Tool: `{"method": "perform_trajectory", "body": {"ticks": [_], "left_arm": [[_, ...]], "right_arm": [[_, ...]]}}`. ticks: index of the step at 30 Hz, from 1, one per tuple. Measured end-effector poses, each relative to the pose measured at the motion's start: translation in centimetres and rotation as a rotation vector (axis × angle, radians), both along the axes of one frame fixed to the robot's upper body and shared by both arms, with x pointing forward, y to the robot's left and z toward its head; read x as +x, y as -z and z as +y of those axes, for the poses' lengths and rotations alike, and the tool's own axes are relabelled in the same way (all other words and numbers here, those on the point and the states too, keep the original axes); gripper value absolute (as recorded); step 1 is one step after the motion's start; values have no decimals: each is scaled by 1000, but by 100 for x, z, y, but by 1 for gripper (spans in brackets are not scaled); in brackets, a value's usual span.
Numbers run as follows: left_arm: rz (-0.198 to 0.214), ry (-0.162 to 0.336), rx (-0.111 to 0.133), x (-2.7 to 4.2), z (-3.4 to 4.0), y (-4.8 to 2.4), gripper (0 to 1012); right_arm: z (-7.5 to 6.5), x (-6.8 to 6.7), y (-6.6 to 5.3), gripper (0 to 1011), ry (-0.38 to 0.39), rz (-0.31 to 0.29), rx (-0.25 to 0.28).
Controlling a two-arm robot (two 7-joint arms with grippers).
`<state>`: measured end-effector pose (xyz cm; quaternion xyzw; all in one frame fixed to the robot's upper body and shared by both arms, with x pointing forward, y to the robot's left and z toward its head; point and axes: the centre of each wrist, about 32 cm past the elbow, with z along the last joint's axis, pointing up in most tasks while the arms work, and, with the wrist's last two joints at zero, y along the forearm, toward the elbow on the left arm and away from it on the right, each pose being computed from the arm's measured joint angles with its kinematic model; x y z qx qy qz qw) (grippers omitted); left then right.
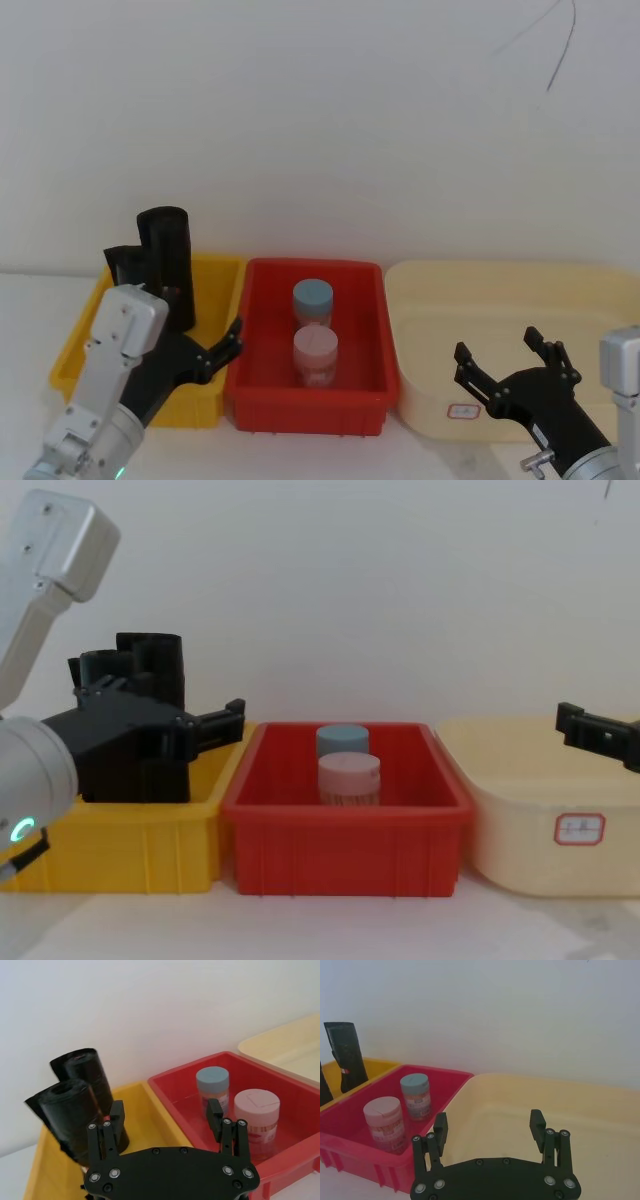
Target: Pick up the garbage bag with the one hand and transfer it to the other hand.
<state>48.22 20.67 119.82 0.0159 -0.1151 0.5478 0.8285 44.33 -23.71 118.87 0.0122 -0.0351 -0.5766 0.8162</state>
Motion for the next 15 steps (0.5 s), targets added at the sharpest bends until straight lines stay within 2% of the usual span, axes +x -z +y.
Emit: {"method": "perform_trajectory", "body": {"ticks": [6,15], "left_arm": [[5,-40,-9,-54,63,4,1001],[18,-88,-2,-86,147,-33,1001]], "right_arm": [[0,0,0,1001,0,0,0],[0,0,0,1002,0,0,0]]}}
